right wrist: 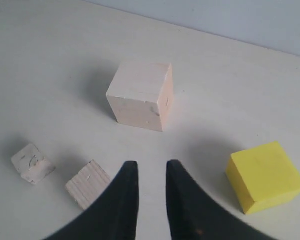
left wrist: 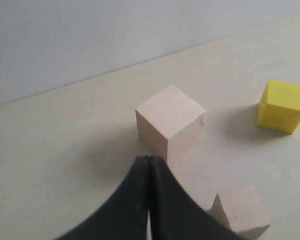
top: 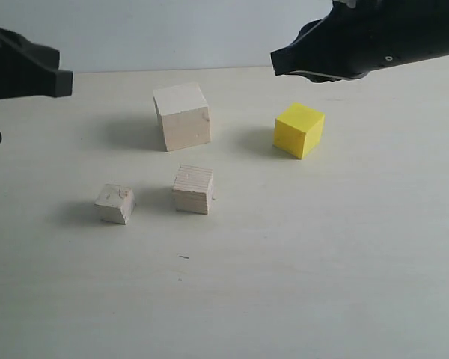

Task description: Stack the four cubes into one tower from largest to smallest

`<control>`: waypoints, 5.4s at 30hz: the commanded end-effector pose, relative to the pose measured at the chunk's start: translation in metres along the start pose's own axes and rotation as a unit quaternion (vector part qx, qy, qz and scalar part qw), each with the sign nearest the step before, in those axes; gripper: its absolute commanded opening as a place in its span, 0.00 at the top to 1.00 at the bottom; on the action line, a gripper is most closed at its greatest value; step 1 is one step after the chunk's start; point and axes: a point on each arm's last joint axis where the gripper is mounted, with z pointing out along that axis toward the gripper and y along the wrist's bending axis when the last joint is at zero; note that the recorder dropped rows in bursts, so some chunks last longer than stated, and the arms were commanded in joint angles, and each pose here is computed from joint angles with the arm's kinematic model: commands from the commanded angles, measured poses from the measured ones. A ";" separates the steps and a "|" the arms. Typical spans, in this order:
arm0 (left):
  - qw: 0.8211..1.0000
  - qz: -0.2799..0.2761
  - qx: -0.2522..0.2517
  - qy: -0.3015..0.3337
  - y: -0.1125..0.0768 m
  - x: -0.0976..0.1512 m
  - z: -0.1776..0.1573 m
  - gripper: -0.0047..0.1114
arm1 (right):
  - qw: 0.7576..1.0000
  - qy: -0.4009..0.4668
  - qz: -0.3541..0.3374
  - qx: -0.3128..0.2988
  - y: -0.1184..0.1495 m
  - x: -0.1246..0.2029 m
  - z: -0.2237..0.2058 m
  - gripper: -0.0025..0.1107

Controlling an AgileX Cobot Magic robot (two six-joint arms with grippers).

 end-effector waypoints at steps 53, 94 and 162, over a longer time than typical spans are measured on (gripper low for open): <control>0.964 -0.026 0.053 0.258 -0.106 0.019 0.170 0.37 | 0.999 0.048 0.007 0.022 -0.002 0.006 -0.009 0.79; 0.927 -0.070 0.075 0.361 -0.119 0.066 0.199 0.96 | 0.998 0.056 0.005 0.019 -0.002 0.007 -0.009 0.79; 0.969 -0.104 -0.002 0.225 0.007 -0.038 0.310 0.96 | 0.995 0.099 -0.005 0.001 0.001 0.015 -0.009 0.79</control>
